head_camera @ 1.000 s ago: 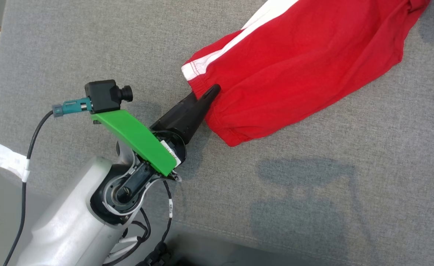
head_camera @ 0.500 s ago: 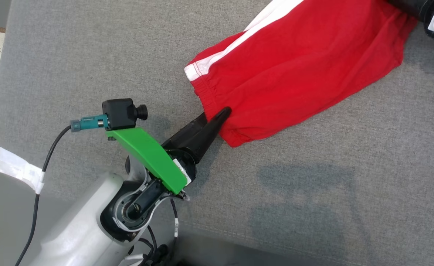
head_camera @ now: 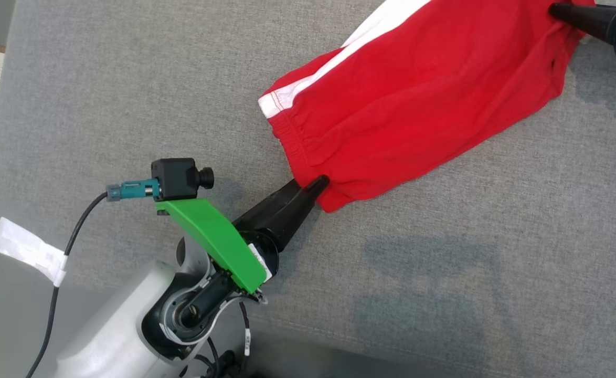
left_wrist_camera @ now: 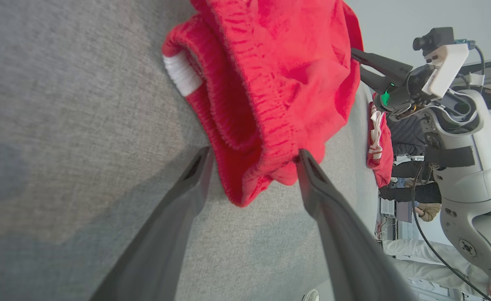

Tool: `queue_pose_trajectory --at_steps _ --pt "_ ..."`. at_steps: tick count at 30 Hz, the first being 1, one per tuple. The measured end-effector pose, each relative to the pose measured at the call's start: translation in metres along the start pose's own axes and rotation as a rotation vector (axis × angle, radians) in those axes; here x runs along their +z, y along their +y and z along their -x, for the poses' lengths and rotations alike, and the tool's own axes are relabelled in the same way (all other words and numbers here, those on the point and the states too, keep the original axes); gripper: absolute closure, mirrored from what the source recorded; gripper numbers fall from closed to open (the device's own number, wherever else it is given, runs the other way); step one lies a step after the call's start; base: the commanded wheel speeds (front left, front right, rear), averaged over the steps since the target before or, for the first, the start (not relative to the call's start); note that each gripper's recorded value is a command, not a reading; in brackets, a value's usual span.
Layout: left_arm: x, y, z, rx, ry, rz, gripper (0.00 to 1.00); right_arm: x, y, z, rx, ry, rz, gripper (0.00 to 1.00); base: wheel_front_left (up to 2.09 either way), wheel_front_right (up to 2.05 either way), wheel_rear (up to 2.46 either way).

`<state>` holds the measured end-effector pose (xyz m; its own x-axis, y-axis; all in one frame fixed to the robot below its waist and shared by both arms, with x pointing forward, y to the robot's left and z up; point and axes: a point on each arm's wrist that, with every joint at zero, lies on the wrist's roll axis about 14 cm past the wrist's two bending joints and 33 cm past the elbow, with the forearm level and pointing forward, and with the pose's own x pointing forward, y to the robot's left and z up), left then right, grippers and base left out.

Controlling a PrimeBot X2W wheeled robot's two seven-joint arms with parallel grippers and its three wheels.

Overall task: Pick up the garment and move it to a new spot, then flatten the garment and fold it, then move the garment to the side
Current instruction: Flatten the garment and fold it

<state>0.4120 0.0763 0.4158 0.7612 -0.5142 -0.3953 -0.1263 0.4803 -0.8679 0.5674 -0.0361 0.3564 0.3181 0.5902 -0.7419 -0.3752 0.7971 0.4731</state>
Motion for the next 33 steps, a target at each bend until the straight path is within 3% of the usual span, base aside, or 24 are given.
queue_pose_trajectory --at_steps 9,10,11,13,14,15,17,23,33 --pt "-0.018 -0.002 -0.017 -0.012 0.066 0.031 0.0 -0.005 -0.003 -0.004 0.016 0.024 -0.01 0.0 0.0 0.0 0.0" --pt "-0.017 -0.003 -0.018 -0.013 0.068 0.03 0.0 -0.006 -0.002 -0.004 0.02 0.026 -0.008 0.05 0.0 0.0 0.0" --pt "-0.018 -0.003 -0.019 -0.014 0.077 0.028 0.0 -0.006 -0.001 -0.005 0.023 0.027 -0.008 0.49 0.0 0.0 0.0" --pt "-0.018 -0.002 -0.022 -0.013 0.082 0.025 0.0 -0.006 0.0 -0.005 0.03 0.029 -0.007 0.65 0.0 0.0 0.0" --pt "-0.019 -0.002 -0.023 -0.011 0.089 0.021 0.03 -0.005 0.001 -0.006 0.033 0.029 -0.006 0.8 0.0 0.0 0.0" --pt "-0.019 -0.002 -0.024 -0.011 0.093 0.014 0.36 -0.005 0.003 -0.006 0.037 0.029 -0.004 0.99 0.0 0.0 0.0" --pt "-0.019 -0.003 -0.026 -0.016 0.098 0.009 1.0 -0.005 0.006 -0.007 0.045 0.029 0.0 1.0 0.0 0.0 0.0" --pt "-0.019 -0.004 -0.022 -0.011 0.112 -0.054 1.0 -0.012 0.012 -0.003 0.05 0.049 0.002 1.0 0.0 0.0 0.0" --pt "0.004 0.02 0.006 0.076 0.139 -0.192 1.0 -0.02 0.034 0.017 0.083 0.033 0.014 1.0 0.0 0.0 0.0"
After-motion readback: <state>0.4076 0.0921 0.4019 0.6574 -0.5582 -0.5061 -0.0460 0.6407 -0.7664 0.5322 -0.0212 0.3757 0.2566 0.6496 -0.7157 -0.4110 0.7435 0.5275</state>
